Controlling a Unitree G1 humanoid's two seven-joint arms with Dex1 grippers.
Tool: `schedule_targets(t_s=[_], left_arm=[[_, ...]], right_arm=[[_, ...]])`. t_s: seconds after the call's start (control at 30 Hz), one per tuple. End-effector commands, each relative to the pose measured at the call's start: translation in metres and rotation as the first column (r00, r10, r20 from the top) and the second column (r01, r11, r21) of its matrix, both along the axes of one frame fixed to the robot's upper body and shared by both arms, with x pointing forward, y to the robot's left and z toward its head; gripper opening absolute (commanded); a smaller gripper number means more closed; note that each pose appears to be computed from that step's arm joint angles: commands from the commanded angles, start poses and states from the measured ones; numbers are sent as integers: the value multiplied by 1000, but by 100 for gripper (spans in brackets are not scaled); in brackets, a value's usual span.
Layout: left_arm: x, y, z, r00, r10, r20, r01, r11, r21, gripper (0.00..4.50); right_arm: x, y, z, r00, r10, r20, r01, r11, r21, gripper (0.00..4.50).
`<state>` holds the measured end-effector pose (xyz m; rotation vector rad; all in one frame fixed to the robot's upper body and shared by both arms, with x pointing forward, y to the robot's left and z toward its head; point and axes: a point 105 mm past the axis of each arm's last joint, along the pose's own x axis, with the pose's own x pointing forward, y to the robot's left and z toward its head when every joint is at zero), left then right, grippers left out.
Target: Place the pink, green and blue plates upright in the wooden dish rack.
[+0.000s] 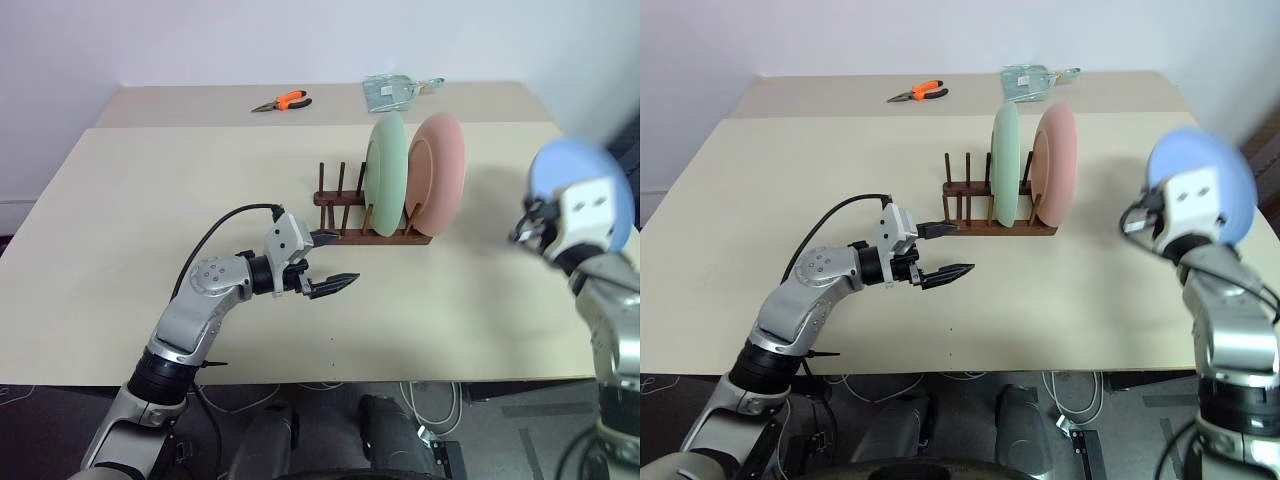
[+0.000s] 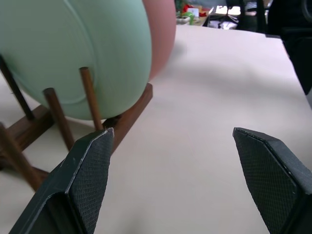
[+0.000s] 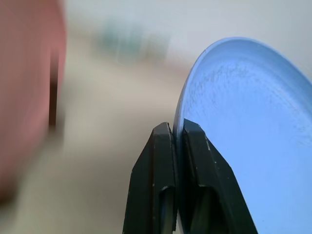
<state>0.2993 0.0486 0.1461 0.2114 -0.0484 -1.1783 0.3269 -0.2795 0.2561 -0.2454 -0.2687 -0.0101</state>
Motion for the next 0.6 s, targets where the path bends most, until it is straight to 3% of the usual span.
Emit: schedule_targets(t_s=[0.03,0.13,0.23,0.3,0.37,0.43,0.6], left_arm=[[7,12,3,998,53,42,-53,999,0,404],[14,24,1,991,113,66,-114,993,9,404],[33,64,-7,956,277,95,-281,959,38,404],[37,84,-6,936,337,103,-342,939,33,404],[38,98,-7,923,369,111,-375,926,41,404],[38,109,-9,910,397,121,-405,913,54,404],[35,116,-7,897,424,127,-432,901,42,404]], right_arm=[[-29,46,88,898,282,336,-350,923,160,5],[-50,86,117,756,502,420,-603,783,151,5],[-71,139,144,509,693,510,-851,494,179,5],[-77,169,145,390,762,517,-921,315,230,5],[-71,189,140,357,779,516,-924,212,319,5],[-55,208,127,384,780,494,-878,144,455,5],[-23,241,88,484,797,362,-749,164,642,5]])
